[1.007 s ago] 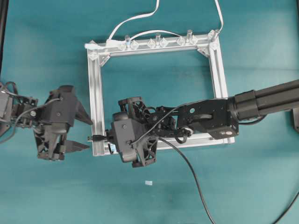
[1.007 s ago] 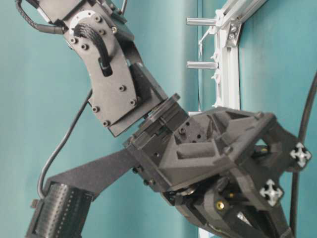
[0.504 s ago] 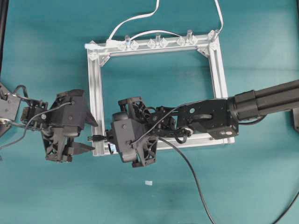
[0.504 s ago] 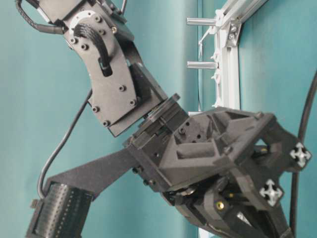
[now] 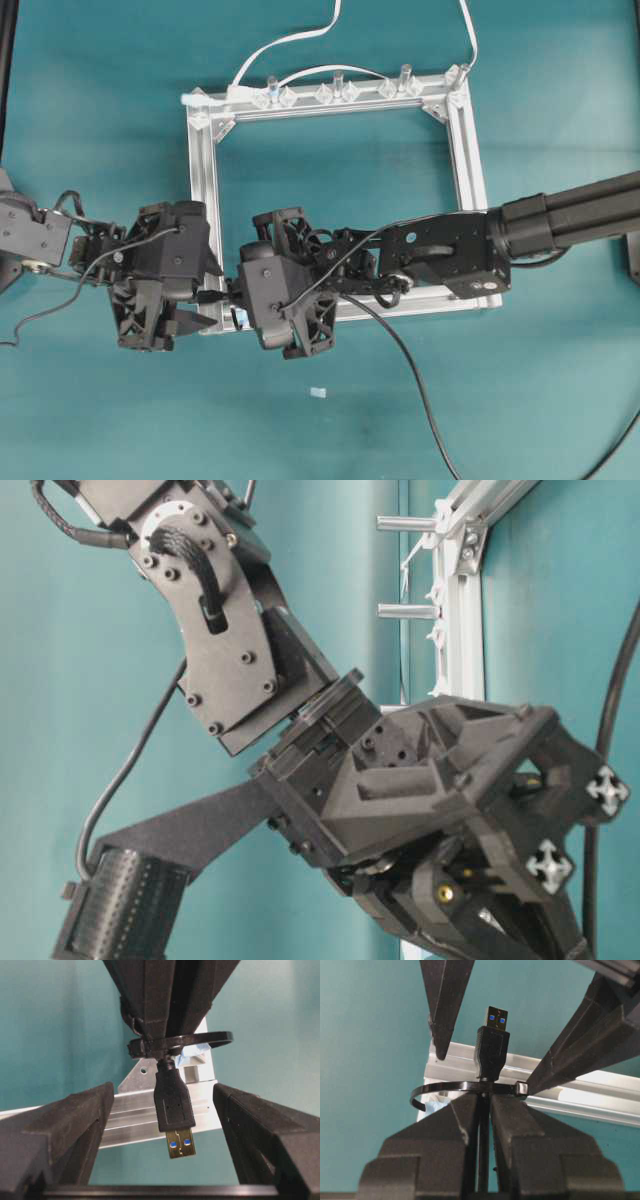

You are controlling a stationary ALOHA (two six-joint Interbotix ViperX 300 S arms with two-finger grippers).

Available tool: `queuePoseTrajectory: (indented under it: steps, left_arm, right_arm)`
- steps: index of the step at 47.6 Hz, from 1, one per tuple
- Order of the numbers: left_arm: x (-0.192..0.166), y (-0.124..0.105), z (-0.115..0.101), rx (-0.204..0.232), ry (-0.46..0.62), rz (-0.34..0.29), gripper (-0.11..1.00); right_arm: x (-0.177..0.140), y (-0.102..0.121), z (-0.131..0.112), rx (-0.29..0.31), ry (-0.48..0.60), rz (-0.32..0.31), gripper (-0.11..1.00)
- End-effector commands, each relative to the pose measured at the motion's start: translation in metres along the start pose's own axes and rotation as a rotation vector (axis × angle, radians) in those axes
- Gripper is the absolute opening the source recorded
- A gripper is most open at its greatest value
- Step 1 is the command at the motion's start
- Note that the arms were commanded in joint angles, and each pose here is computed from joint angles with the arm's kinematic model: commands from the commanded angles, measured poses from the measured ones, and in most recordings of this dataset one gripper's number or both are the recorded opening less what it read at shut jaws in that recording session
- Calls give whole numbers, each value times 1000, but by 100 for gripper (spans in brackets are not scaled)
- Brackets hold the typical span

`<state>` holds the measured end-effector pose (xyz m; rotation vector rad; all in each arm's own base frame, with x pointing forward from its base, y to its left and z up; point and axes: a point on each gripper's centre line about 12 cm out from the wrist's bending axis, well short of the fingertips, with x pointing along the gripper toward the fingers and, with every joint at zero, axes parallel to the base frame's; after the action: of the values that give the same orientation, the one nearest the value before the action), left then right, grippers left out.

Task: Insert the wire through the string loop located on the left side.
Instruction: 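Move the left gripper to the plug and grasp it beyond the loop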

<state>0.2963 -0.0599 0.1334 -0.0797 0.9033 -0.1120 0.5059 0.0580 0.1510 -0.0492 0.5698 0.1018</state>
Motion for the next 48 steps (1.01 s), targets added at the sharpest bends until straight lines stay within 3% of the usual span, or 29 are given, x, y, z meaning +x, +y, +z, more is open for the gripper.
queuePoseTrajectory:
  steps: [1, 8, 14, 20, 26, 31, 48]
  left_arm:
    - [0, -2, 8, -2, -25, -6, 83]
    - [3, -2, 5, -4, -10, -3, 79]
    - [4, -2, 7, -8, -9, -2, 50]
    - [4, -3, 9, -48, -15, -5, 18]
    - [4, -2, 9, -112, -13, -4, 18]
    - [4, -2, 6, -140, -7, -3, 18]
    - [3, -2, 9, -143, -17, -6, 18]
  right_arm:
    - [-6, -1, 20, -5, -52, -3, 10]
    - [-6, -1, 20, -4, -52, -3, 10]
    - [-6, -1, 21, -4, -53, -4, 10]
    - [-6, -1, 21, -5, -53, -3, 9]
    - [-6, -1, 20, -5, -53, -3, 8]
    - [-6, -2, 21, -4, -58, -8, 8]
    - [-6, 0, 19, 5, -37, 6, 0]
